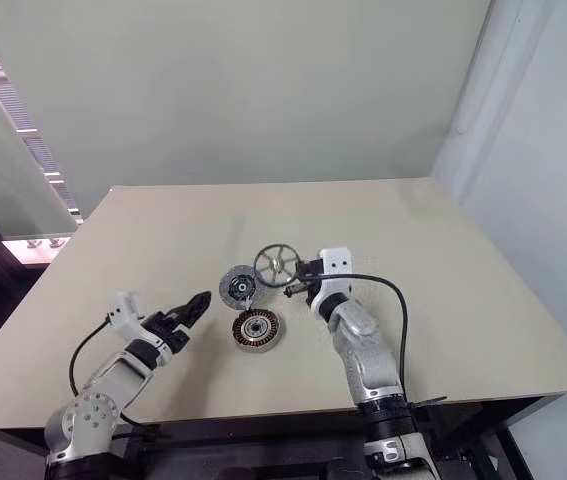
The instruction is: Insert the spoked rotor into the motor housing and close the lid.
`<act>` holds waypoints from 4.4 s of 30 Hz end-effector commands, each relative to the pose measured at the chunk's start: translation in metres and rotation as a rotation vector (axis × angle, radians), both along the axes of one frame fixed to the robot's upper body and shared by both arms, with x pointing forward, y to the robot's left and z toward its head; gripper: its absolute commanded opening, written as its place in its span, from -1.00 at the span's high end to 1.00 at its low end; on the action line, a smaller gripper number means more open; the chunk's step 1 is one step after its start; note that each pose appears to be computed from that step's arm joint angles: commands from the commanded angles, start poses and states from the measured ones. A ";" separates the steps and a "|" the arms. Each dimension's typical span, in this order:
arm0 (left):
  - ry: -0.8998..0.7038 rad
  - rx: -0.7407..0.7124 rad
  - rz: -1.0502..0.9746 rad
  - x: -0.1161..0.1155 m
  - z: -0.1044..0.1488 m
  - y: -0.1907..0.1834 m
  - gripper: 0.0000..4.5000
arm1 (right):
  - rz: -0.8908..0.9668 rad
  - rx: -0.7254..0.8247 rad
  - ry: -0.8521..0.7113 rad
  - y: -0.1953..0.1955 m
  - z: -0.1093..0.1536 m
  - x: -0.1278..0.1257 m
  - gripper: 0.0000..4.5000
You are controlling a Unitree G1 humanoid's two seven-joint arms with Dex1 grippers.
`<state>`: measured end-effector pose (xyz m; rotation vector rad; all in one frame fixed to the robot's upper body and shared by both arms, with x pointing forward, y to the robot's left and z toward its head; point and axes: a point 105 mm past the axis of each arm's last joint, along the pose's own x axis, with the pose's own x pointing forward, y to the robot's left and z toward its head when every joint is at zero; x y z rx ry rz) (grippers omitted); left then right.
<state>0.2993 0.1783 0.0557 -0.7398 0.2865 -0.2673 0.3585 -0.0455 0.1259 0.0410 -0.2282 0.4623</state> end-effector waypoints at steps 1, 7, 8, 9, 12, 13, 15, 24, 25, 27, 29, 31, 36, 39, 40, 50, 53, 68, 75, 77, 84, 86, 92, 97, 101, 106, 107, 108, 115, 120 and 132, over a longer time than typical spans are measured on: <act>0.009 -0.204 -0.068 0.000 0.022 -0.022 -1.00 | -0.013 -0.072 -0.287 0.009 0.033 -0.012 0.99; 0.087 -0.620 -0.002 0.008 0.039 -0.034 -1.00 | 0.065 -0.161 -0.402 0.023 0.030 -0.025 0.99; 0.101 -0.660 0.010 0.008 0.040 -0.034 -1.00 | 0.067 -0.163 -0.408 0.023 0.030 -0.025 0.99; 0.112 -0.753 0.042 0.011 0.043 -0.034 -1.00 | 0.067 -0.165 -0.409 0.023 0.029 -0.026 0.99; 0.153 -1.010 0.060 0.013 0.051 -0.040 -1.00 | 0.063 -0.182 -0.410 0.021 0.026 -0.026 0.99; 0.162 -1.037 0.053 0.012 0.052 -0.041 -1.00 | 0.061 -0.184 -0.411 0.021 0.025 -0.026 0.99; 0.182 -1.066 0.051 0.011 0.053 -0.044 -1.00 | 0.059 -0.191 -0.416 0.020 0.025 -0.026 0.99; 0.247 -1.186 0.018 0.012 0.064 -0.074 -1.00 | 0.088 -0.273 -0.472 0.024 0.020 -0.031 0.99; 0.257 -1.136 0.005 0.011 0.061 -0.077 -1.00 | 0.090 -0.276 -0.467 0.025 0.019 -0.031 0.99; 0.237 -0.878 -0.017 0.008 0.049 -0.077 -1.00 | 0.094 -0.281 -0.453 0.025 0.017 -0.030 0.99; 0.176 -0.487 -0.061 0.004 0.034 -0.073 -1.00 | 0.100 -0.283 -0.427 0.026 0.013 -0.029 0.99; 0.070 -0.136 -0.150 -0.001 0.025 -0.067 -1.00 | 0.103 -0.286 -0.412 0.026 0.011 -0.028 0.99; -0.171 0.119 -0.229 0.001 0.035 -0.041 -1.00 | 0.101 -0.268 -0.354 0.023 0.005 -0.025 0.99; -0.308 0.282 -0.266 0.002 0.043 -0.033 -1.00 | 0.096 -0.259 -0.331 0.022 0.003 -0.023 0.99; -0.369 0.372 -0.283 0.003 0.045 -0.033 -1.00 | 0.102 -0.256 -0.322 0.022 0.002 -0.023 0.99; -0.619 0.606 -0.398 0.013 0.049 -0.052 -1.00 | 0.135 -0.253 -0.291 0.027 -0.001 -0.025 0.99; -0.614 0.638 -0.414 0.019 0.044 -0.052 -1.00 | 0.138 -0.252 -0.293 0.027 0.000 -0.026 0.99; -0.614 0.536 -0.459 0.027 0.040 -0.059 0.48 | 0.145 -0.240 -0.300 0.027 0.003 -0.028 1.00; -0.606 0.556 -0.428 0.026 0.039 -0.048 0.91 | 0.147 -0.183 -0.246 0.024 0.000 -0.026 1.00; -0.611 0.564 -0.417 0.025 0.040 -0.046 0.91 | 0.142 -0.157 -0.223 0.023 0.000 -0.024 1.00; -0.647 0.606 -0.360 0.026 0.050 -0.036 0.91 | 0.110 -0.059 -0.119 0.013 -0.002 -0.015 1.00; -0.645 0.596 -0.335 0.028 0.053 -0.032 0.91 | 0.107 -0.060 -0.115 0.012 -0.002 -0.014 1.00; -0.641 0.594 -0.325 0.028 0.052 -0.029 0.91 | 0.113 -0.097 -0.101 0.010 -0.005 -0.013 1.00; -0.639 0.583 -0.310 0.029 0.053 -0.028 0.91 | 0.156 -0.138 -0.093 0.012 -0.006 -0.016 0.54; -0.642 0.570 -0.301 0.029 0.054 -0.028 0.91 | 0.185 -0.135 -0.112 0.013 -0.002 -0.018 -0.10; -0.659 0.589 -0.291 0.030 0.057 -0.026 0.91 | 0.212 -0.104 -0.099 0.010 -0.001 -0.018 -0.89; -0.670 0.605 -0.289 0.031 0.058 -0.025 0.91 | 0.220 -0.087 -0.079 0.008 -0.002 -0.017 -0.99; -0.683 0.622 -0.288 0.031 0.060 -0.024 0.91 | 0.223 -0.071 -0.059 0.007 -0.003 -0.017 -0.99; -0.846 1.019 -0.403 0.028 0.059 -0.025 0.91 | 0.261 0.212 0.371 -0.004 -0.032 -0.015 -0.99; -0.928 1.150 -0.395 0.031 0.059 -0.023 0.91 | 0.292 0.271 0.510 -0.002 -0.039 -0.021 -0.99; -0.916 1.235 -0.433 0.026 0.031 -0.022 0.91 | 0.283 0.131 0.451 0.000 -0.041 -0.026 -0.99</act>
